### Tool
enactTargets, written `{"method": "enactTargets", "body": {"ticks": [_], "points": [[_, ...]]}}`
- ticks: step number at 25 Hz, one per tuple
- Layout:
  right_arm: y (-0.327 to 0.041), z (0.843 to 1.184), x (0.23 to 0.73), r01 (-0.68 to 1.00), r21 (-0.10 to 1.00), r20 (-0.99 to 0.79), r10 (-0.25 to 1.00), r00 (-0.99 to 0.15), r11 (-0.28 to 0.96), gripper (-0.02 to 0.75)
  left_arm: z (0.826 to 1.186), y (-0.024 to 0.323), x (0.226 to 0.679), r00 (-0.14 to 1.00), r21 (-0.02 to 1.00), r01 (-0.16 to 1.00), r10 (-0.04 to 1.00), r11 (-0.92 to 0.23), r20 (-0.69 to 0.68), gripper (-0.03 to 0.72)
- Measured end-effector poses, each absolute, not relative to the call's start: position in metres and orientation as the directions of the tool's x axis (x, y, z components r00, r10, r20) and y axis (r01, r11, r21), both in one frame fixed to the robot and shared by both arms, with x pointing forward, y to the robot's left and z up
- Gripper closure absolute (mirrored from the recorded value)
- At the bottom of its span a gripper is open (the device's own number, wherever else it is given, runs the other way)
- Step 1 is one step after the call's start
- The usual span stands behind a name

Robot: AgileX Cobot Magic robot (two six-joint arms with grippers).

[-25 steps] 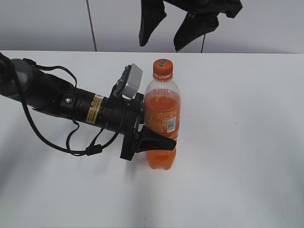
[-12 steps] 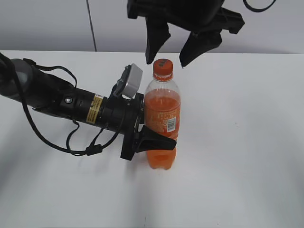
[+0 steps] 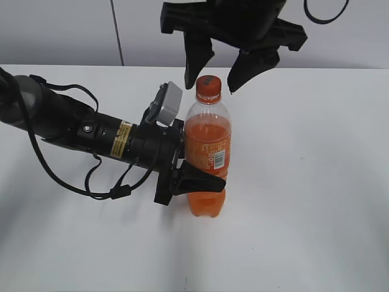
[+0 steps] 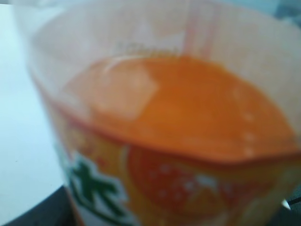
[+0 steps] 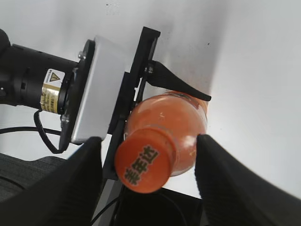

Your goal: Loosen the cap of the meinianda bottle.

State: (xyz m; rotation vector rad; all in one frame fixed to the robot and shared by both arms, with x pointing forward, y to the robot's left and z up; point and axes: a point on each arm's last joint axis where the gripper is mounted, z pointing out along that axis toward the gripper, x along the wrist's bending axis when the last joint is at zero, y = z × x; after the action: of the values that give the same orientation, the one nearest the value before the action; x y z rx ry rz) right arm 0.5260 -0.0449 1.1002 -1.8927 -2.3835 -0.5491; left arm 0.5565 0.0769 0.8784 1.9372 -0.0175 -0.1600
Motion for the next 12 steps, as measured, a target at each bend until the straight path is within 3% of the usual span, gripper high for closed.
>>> {"method": "enactTargets", "body": {"ticks": [12], "points": [[-0.0424, 1.0959, 0.527, 0.956, 0.226, 0.264, 0.933, -0.244, 0.186, 0.297, 0.8784, 0.0769, 0.5565, 0.991, 0.929, 0.064, -0.089, -0.364, -0.104, 0.276]]}}
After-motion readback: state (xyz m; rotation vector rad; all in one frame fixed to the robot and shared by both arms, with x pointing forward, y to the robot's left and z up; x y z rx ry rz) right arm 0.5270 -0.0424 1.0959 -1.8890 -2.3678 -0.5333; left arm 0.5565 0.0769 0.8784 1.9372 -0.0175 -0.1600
